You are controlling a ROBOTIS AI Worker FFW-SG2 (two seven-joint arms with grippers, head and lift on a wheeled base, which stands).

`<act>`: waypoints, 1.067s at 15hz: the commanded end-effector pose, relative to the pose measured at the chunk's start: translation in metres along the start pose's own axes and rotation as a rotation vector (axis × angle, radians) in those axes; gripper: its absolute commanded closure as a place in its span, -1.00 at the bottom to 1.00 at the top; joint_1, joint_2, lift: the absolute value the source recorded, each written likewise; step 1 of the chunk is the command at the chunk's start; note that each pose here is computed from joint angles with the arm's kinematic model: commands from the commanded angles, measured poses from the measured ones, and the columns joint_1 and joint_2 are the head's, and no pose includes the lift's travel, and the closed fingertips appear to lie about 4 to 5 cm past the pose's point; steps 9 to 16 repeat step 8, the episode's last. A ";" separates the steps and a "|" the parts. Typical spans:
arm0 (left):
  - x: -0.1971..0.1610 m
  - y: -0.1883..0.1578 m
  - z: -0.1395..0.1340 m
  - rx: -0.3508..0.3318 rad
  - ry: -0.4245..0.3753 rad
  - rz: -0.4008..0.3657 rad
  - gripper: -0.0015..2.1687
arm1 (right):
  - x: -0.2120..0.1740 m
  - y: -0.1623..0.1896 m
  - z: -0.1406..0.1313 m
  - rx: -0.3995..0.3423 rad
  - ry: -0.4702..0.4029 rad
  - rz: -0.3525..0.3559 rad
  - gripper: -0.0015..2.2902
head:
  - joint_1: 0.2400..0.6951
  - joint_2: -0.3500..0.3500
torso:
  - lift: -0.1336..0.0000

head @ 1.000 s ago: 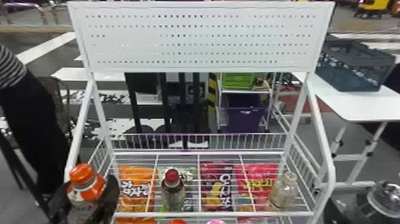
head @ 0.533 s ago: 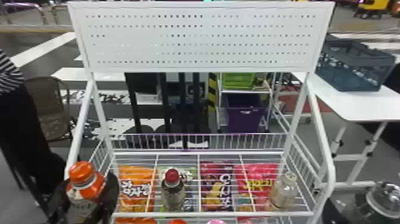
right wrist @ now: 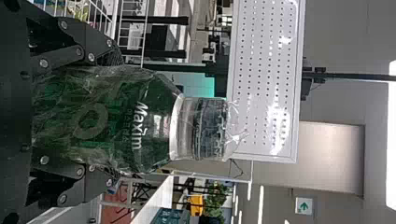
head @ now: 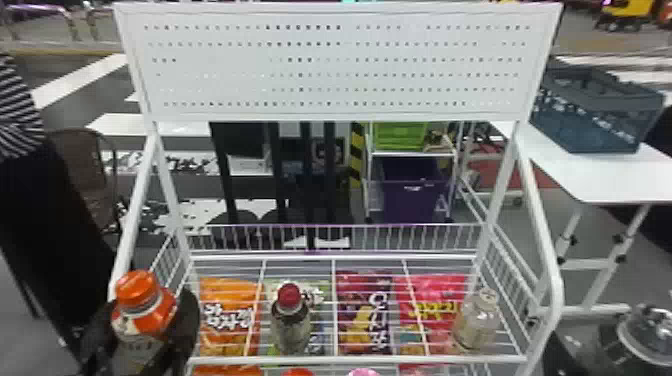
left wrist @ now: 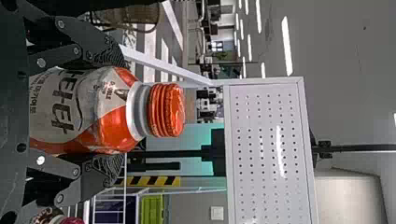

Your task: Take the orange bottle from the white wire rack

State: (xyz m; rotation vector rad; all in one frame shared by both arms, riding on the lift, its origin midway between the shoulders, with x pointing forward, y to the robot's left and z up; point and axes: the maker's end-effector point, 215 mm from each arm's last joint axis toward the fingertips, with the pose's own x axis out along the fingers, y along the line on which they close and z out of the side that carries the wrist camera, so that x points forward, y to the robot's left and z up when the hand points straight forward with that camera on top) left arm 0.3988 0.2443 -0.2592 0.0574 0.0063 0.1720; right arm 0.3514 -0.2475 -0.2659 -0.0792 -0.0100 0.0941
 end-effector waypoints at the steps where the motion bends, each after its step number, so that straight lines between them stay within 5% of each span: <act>1: 0.000 0.000 -0.001 0.001 0.001 0.000 0.55 | 0.000 -0.001 0.001 0.000 -0.002 -0.002 -0.28 | 0.14 0.00 | 1.00; 6: 0.005 -0.004 -0.012 -0.013 -0.005 0.001 0.55 | -0.001 0.000 -0.001 0.000 0.003 -0.001 -0.28 | 0.14 0.00 | 1.00; 8: 0.013 -0.014 -0.036 -0.015 0.012 -0.009 0.55 | -0.002 0.000 0.001 0.000 0.002 -0.001 -0.28 | 0.14 0.00 | 1.00; 16: 0.013 -0.014 -0.036 -0.015 0.012 -0.009 0.55 | -0.002 0.000 0.001 0.000 0.002 -0.001 -0.28 | 0.14 0.00 | 1.00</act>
